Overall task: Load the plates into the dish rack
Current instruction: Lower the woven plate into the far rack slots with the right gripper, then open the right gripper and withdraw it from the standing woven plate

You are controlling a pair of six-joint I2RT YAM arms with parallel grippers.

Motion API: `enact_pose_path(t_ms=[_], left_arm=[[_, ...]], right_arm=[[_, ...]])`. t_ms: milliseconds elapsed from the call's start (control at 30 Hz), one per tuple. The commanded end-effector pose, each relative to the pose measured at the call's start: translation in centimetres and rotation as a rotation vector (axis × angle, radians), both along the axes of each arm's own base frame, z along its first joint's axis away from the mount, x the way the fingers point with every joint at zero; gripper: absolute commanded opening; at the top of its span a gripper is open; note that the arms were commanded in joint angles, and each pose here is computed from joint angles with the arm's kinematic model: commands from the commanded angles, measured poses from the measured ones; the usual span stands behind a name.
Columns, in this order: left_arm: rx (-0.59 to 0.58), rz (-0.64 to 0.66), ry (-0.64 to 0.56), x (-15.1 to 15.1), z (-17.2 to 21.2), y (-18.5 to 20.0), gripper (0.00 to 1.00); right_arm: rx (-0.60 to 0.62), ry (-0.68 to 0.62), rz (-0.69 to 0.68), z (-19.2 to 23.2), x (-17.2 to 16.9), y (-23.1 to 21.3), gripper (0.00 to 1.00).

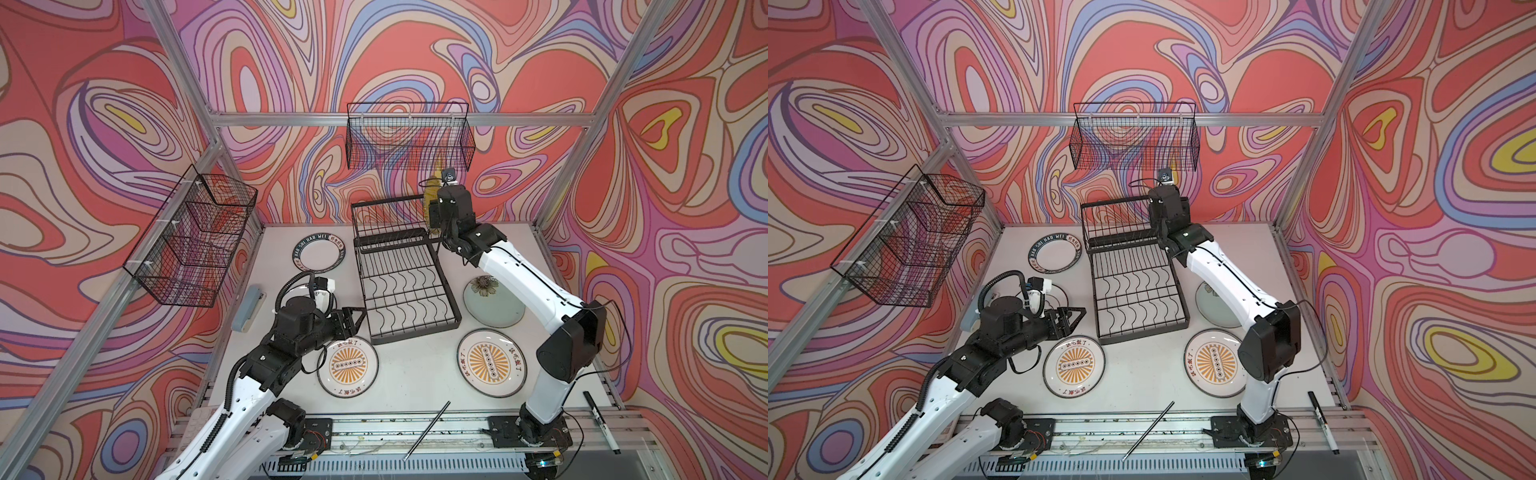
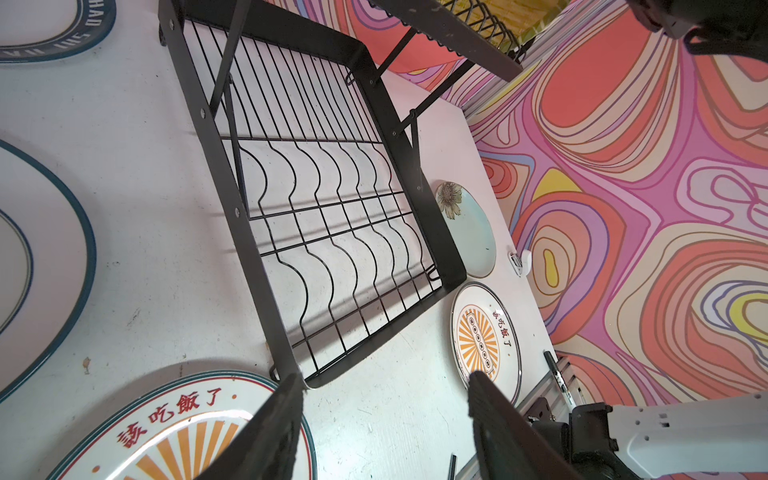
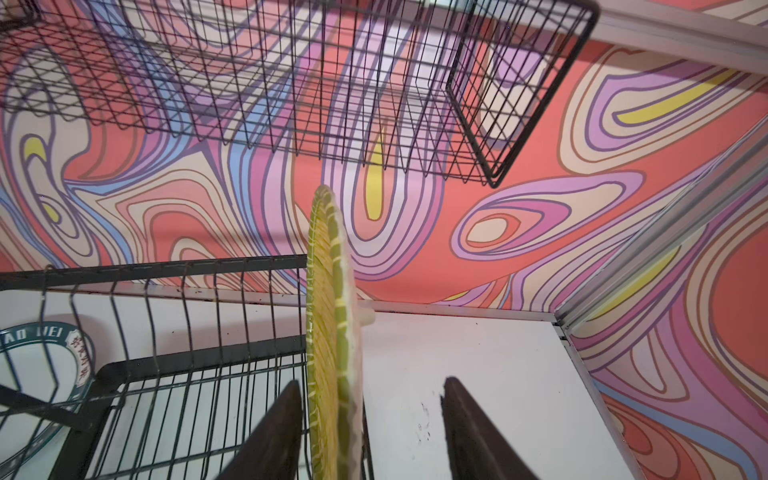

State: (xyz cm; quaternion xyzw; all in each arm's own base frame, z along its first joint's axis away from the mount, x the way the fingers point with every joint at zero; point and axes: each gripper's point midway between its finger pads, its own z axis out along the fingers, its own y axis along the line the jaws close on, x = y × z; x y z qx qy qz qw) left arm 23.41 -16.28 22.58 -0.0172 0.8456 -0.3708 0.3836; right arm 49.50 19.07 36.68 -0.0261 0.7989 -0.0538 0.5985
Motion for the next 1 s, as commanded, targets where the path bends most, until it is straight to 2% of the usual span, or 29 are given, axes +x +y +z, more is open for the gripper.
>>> enact_pose_path(t_ms=[0,200,467,733,967], left_arm=[[0.006,-0.007,-0.003,-0.5,0.3,0.2,0.65],[0.001,-0.006,-0.005,-0.5,0.5,0.1,0.66],[-0.007,-0.007,-0.004,-0.4,0.4,0.0,0.65],[-0.013,-0.012,-0.005,-0.4,0.4,-0.1,0.65],[-0.027,-0.027,-0.001,-0.3,0.2,-0.5,0.65]], right_arm=[[0.066,-0.055,0.055,2.7,-1.8,0.1,0.63],[0.096,-0.070,0.094,4.4,-3.8,-0.4,0.70],[0.150,-0.093,0.174,5.7,-6.8,-0.7,0.70],[0.176,-0.153,0.194,7.4,-10.0,-2.4,0.71],[0.136,-0.153,0.100,6.9,-11.1,-4.8,0.97]])
